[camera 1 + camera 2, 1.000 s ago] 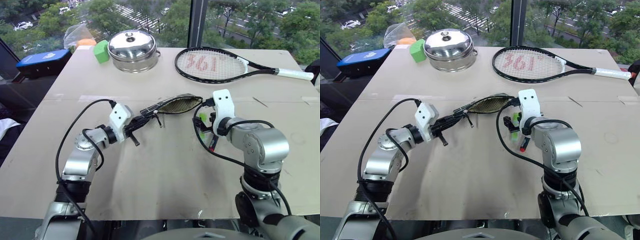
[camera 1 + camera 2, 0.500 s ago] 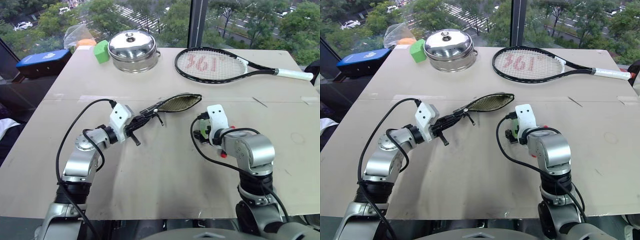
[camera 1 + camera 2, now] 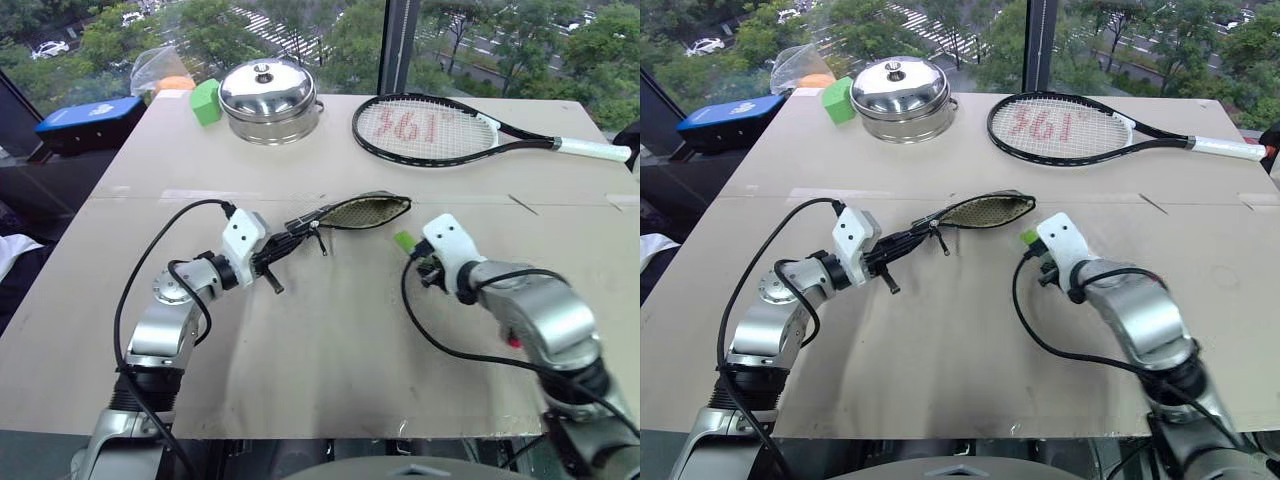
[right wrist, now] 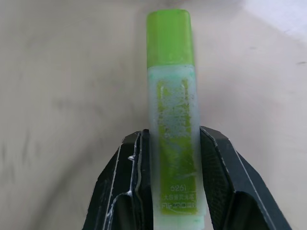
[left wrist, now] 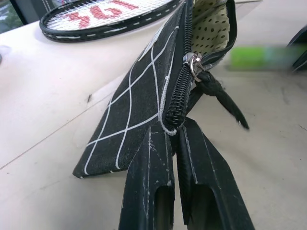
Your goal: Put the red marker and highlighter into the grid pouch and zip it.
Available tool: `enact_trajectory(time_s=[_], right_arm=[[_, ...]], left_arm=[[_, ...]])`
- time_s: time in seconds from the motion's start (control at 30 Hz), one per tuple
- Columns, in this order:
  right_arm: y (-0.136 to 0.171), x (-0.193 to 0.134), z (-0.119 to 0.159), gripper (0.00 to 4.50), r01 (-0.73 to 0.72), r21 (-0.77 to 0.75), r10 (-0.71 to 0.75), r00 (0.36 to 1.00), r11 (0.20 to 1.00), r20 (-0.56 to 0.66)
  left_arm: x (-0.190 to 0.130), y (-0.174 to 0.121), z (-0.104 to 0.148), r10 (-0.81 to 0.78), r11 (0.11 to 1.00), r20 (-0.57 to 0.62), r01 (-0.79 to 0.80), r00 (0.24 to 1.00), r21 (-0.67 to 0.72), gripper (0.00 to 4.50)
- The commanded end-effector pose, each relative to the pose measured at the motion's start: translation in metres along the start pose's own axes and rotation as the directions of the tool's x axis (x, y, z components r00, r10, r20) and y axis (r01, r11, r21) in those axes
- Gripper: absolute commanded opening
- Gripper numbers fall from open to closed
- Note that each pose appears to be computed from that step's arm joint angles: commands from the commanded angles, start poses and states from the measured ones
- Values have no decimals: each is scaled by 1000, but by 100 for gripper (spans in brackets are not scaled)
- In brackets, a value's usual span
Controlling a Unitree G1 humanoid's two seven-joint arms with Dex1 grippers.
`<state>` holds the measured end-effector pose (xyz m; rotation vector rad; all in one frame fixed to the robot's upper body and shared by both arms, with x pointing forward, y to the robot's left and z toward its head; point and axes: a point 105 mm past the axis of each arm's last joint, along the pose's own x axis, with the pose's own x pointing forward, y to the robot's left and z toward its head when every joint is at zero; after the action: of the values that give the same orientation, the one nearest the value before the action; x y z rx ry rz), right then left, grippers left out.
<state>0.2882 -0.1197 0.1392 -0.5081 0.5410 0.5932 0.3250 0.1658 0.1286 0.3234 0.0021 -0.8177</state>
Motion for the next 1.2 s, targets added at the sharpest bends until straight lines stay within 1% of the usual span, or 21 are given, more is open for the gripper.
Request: enact_trajectory(time_s=[0.03,0.1,0.23,0.37,0.53,0.57,0.63,0.67,0.7,0.8,0.83,0.87,0.93,1.0,1.07,1.13,1.2], right_arm=[[6,-25,30,76,-64,-128,77,993,990,94],[5,-28,37,76,-67,-187,85,992,980,88],[4,-21,51,76,-67,-254,89,993,965,78],[-1,-4,53,76,-49,-373,65,997,926,29],[1,20,65,76,-50,-485,71,997,873,24],[4,25,70,76,-72,-513,97,995,856,23],[9,34,82,178,-101,-504,146,988,858,50],[10,35,83,207,-115,-509,163,985,853,49],[8,35,84,256,-112,-510,163,985,853,55],[-6,21,85,406,-76,-463,134,986,883,95],[-9,14,83,448,-86,-436,144,984,896,101],[-10,6,80,448,-115,-390,169,980,913,107],[-14,-24,69,448,-205,-232,239,962,951,132],[-22,-55,57,448,-221,-84,233,956,972,178],[-31,-73,42,448,-172,20,164,964,985,209],[-41,-84,23,448,-80,106,55,973,991,223],[-47,-89,-1,448,40,163,-70,981,986,180]], left_arm=[[4,-4,11,-34,999,39,33,999,39,0],[7,-8,11,-57,997,42,55,997,47,0],[12,-19,12,-109,992,53,105,993,65,0],[13,-34,16,-169,984,77,163,983,78,0],[11,-51,18,-225,972,93,217,970,91,0],[11,-55,17,-237,969,93,228,967,97,0],[11,-60,18,-247,966,95,238,964,100,0],[11,-61,18,-245,967,96,236,965,98,0],[11,-62,18,-241,968,98,232,965,95,0],[10,-63,18,-221,974,102,214,970,75,0],[10,-62,18,-212,976,103,206,972,65,0],[10,-62,18,-203,979,104,198,974,54,0],[11,-59,16,-176,984,106,174,979,31,0],[13,-55,15,-150,989,109,150,983,4,0],[14,-54,15,-145,989,108,146,983,0,0],[16,-53,15,-147,989,107,148,983,0,0],[18,-51,15,-151,988,109,152,983,-2,0]])
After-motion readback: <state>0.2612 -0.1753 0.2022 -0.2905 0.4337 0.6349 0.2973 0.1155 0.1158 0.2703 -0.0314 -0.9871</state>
